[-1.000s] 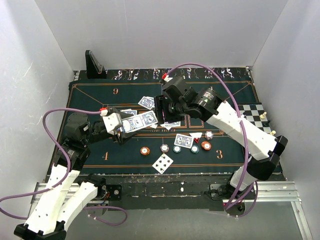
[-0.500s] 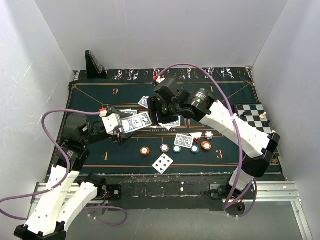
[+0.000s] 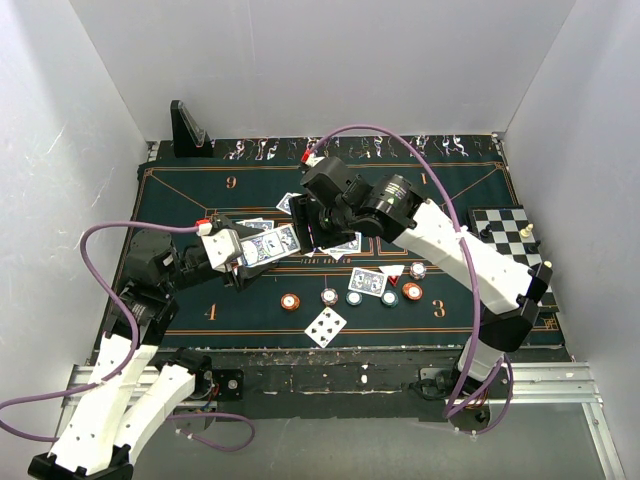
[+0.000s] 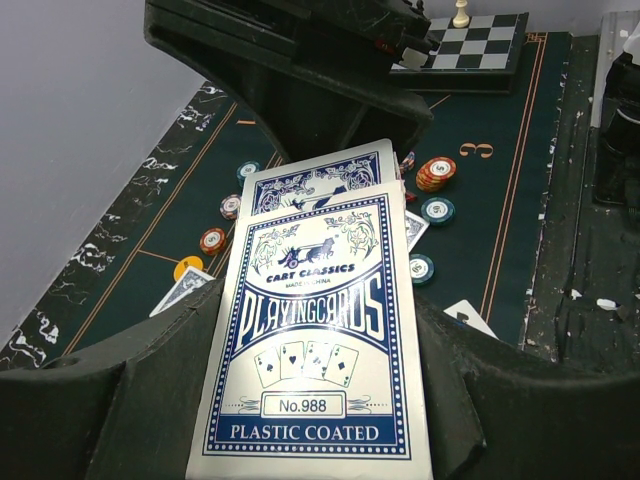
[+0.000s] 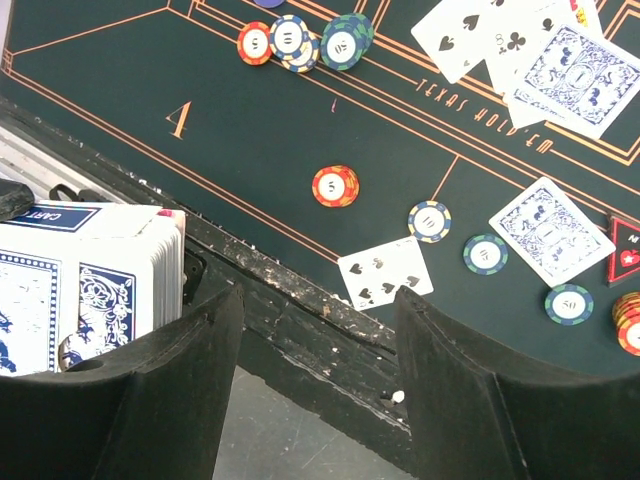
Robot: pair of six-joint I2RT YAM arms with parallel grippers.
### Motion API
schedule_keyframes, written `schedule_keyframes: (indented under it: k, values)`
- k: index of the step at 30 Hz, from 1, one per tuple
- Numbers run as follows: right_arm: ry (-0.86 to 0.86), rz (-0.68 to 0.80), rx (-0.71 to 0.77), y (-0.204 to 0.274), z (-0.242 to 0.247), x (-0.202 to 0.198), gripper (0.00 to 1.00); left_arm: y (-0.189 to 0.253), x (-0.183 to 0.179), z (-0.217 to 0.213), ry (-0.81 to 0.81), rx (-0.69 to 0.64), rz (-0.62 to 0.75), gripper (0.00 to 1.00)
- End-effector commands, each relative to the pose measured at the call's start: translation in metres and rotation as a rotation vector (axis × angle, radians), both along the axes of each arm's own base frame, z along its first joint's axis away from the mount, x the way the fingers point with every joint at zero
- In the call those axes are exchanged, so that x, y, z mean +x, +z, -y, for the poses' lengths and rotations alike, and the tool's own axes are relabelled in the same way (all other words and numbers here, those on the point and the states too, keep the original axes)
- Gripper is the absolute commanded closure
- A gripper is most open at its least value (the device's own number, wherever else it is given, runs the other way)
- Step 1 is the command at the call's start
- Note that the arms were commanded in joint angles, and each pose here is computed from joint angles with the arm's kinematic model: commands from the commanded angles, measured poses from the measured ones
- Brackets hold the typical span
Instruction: Distribute texas hold em gaming equipment
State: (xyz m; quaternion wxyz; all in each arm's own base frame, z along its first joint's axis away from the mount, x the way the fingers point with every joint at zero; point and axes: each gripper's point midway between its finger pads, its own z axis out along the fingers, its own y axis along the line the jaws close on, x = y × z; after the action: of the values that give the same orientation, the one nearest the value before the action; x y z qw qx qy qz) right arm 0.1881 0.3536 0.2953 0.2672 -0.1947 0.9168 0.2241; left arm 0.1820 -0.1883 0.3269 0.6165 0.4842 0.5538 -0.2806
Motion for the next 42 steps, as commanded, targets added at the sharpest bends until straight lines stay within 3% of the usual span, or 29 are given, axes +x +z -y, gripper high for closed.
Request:
schedule_keyframes:
  k: [1, 9, 24, 30, 33, 36, 42]
  values:
    - [-0.018, 0.053, 0.025, 0.017, 0.014, 0.001, 0.3, 0.005, 0.002, 0.0, -0.001, -0.005, 0.028, 1.0]
    - [-0.108, 0.072, 0.072, 0.023, 0.062, 0.02, 0.29, 0.006, -0.001, 0.001, -0.012, -0.009, 0.029, 1.0]
    - [0.069, 0.048, 0.069, 0.034, -0.008, 0.006, 0.31, 0.006, 0.001, 0.004, -0.025, -0.008, 0.017, 1.0]
    - [-0.069, 0.094, 0.019, 0.035, 0.042, 0.026, 0.26, 0.007, 0.001, 0.003, -0.013, -0.015, 0.026, 1.0]
    - [-0.154, 0.067, 0.13, 0.048, 0.068, 0.035, 0.22, 0.007, 0.001, 0.002, -0.009, -0.022, 0.022, 1.0]
    - [-0.155, 0.016, 0.36, 0.061, 0.067, 0.032, 0.16, 0.009, 0.001, 0.003, -0.01, -0.028, 0.023, 1.0]
    - [0.094, -0.141, 0.823, 0.098, 0.036, -0.003, 0.13, 0.011, 0.001, 0.002, -0.004, -0.027, 0.031, 1.0]
